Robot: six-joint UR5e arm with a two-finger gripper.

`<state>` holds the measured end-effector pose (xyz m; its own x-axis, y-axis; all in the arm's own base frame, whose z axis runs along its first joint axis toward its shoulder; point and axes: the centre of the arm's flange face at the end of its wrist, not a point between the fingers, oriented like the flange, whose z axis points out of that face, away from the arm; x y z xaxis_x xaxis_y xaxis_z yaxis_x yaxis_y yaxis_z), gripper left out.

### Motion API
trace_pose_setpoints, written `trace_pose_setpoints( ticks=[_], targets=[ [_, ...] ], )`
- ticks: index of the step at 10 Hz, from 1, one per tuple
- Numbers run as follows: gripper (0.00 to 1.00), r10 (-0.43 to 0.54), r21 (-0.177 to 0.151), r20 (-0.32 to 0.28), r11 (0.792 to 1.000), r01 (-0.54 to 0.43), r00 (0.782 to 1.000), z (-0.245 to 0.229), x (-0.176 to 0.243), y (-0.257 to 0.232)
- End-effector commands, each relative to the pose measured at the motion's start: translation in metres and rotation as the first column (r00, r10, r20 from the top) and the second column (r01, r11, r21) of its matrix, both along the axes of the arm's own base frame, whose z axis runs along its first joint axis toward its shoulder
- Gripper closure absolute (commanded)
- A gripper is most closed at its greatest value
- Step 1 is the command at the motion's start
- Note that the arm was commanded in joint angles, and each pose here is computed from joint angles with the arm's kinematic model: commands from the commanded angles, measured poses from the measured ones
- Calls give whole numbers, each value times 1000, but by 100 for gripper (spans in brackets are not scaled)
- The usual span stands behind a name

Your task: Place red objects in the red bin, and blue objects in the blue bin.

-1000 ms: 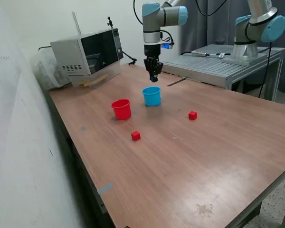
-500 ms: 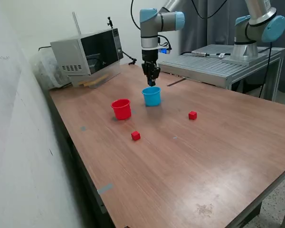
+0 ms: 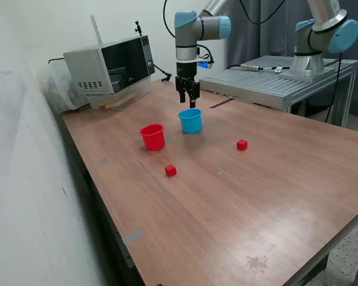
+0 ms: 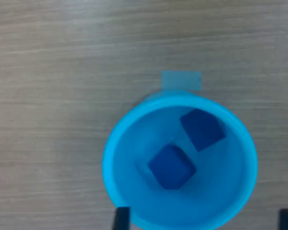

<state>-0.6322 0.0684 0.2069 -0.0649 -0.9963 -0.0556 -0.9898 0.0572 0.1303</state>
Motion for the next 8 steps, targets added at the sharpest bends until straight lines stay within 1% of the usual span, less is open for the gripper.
trace_pose_setpoints(
  ticks=[1,2,3,4,5,7,8],
  targets=[
    [0,-2,4,-1,1000,2,1000,1,0,4],
    [0,2,8,-1,1000,-2,1000,5,3,2],
    [0,29,14,-15,999,-29,999,20,8,-10],
    [0,84,19,-20,996,-84,996,39,19,-34],
    [0,182,12,8,983,-183,983,63,41,-79],
    [0,277,22,-17,961,-277,961,96,79,-139],
    [0,315,16,-6,949,-315,949,103,96,-167]
  ],
)
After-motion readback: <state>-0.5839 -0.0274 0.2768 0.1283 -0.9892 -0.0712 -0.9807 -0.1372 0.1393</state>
